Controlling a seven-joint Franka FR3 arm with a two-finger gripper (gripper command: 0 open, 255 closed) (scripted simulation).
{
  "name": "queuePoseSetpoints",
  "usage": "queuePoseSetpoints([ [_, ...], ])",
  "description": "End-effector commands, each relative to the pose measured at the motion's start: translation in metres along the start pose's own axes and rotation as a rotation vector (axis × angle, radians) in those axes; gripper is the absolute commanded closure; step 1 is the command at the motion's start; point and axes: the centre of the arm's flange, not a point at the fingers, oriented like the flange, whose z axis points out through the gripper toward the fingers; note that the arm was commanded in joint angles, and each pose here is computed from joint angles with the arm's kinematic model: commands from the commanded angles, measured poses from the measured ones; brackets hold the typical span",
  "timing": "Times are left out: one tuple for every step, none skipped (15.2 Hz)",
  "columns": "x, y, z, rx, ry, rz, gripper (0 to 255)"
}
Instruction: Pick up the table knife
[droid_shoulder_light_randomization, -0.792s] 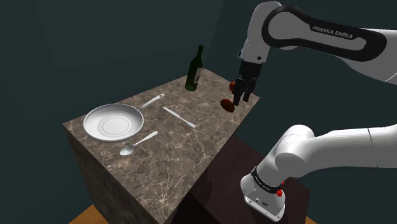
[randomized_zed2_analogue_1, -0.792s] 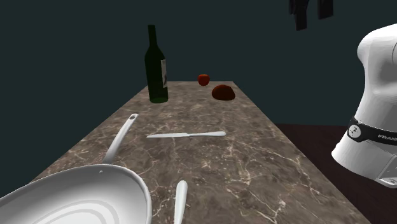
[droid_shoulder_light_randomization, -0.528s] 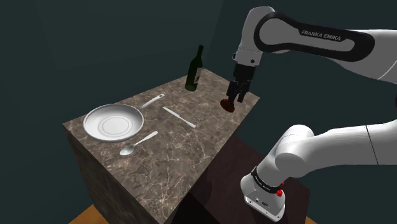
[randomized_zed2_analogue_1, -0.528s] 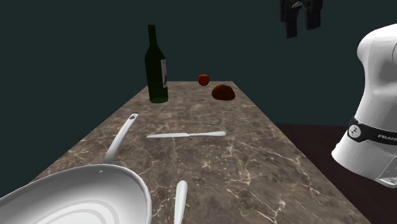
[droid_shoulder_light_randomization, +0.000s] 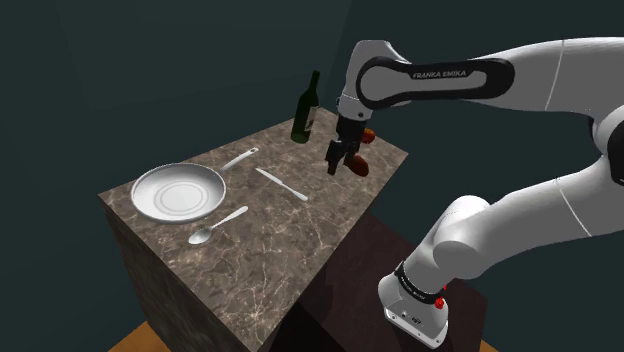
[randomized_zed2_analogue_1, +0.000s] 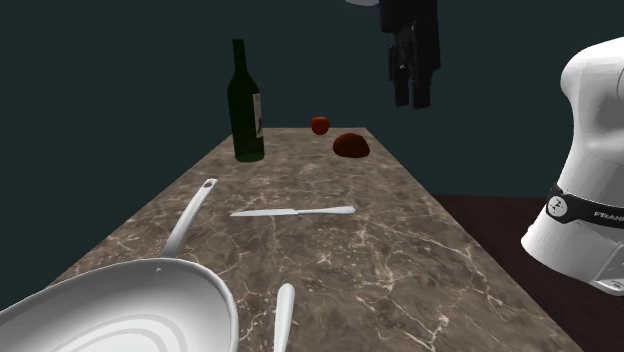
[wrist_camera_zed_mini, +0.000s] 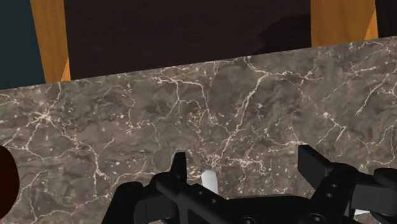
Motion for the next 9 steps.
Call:
queuePoseSetpoints([
  [0.021, 0.0, 0.012, -0.011, 0.019, -0.015, 0],
  [0.031, 0.0, 0.019, -0.017, 0.027, -0.022, 0],
  [0.042, 0.0, 0.026, -0.023, 0.035, -0.03, 0],
  [0.052, 0.0, 0.033, -0.028, 0.043, -0.037, 0],
  [0.062, 0.0, 0.039, -0.034, 0.05, -0.044, 0],
  [0.072, -0.001, 0.046, -0.039, 0.058, -0.051, 0],
  [0.082, -0.001, 0.052, -0.045, 0.066, -0.058, 0],
  [0.093, -0.001, 0.058, -0.051, 0.074, -0.066, 0],
  [0.103, -0.001, 0.065, -0.056, 0.082, -0.073, 0],
])
